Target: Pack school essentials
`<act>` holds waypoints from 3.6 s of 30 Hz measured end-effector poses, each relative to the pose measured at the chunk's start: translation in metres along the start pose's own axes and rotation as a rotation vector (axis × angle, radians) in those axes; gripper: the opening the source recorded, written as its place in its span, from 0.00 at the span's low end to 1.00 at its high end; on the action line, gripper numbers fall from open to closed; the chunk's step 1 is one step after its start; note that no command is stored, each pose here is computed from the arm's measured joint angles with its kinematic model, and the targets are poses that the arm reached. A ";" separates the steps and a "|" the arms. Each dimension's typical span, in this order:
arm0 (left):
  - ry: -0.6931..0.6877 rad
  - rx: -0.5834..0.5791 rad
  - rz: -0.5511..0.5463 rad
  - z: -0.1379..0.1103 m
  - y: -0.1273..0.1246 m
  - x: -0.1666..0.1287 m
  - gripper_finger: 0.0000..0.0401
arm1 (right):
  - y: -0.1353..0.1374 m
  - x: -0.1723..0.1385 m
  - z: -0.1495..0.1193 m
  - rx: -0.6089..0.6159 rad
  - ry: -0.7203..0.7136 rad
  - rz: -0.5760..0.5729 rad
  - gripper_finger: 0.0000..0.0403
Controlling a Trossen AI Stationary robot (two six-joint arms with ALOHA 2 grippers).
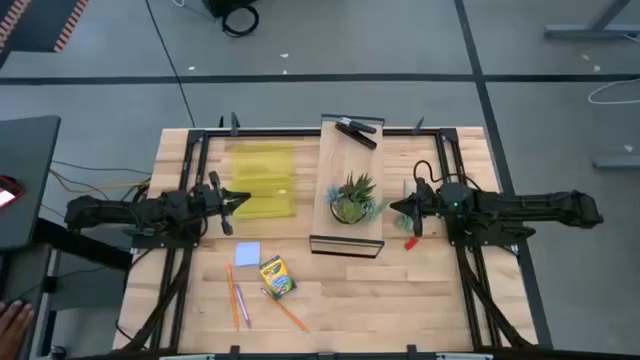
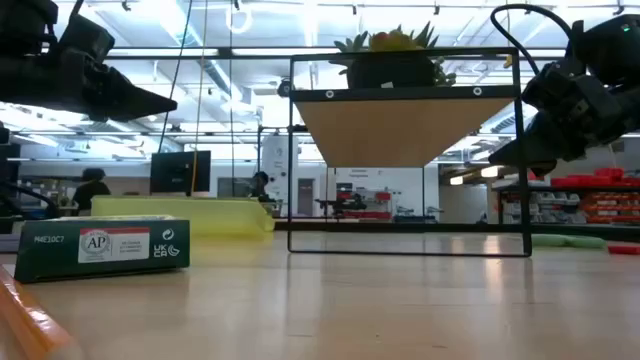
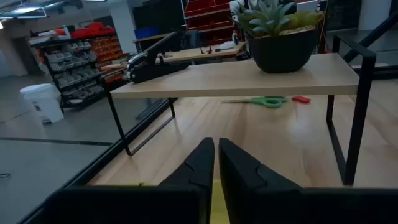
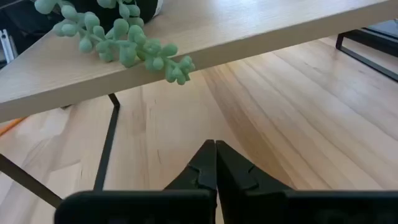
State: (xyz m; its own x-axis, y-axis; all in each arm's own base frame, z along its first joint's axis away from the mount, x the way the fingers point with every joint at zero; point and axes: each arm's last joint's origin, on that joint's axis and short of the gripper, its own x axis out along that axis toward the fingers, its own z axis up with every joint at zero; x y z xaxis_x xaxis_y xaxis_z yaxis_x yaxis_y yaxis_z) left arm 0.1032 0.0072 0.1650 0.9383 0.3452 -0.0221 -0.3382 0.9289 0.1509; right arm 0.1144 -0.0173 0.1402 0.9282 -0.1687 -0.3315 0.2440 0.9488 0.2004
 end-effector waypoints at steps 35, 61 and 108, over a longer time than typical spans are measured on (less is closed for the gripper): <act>0.000 0.000 0.000 0.000 0.000 0.000 0.08 | 0.000 0.000 0.000 0.000 0.000 0.000 0.02; 0.000 0.000 0.000 0.000 0.000 0.000 0.09 | 0.000 0.000 0.000 0.000 0.000 0.000 0.02; 0.000 0.000 0.000 0.000 0.000 0.000 0.07 | 0.000 0.000 0.000 0.000 0.000 0.000 0.02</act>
State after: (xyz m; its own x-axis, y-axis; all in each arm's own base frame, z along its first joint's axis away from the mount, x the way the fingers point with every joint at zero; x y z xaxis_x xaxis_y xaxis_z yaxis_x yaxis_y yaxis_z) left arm 0.1032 0.0072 0.1649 0.9383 0.3450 -0.0225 -0.3379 0.9290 0.1511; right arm 0.1144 -0.0173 0.1401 0.9282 -0.1689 -0.3316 0.2443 0.9487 0.2007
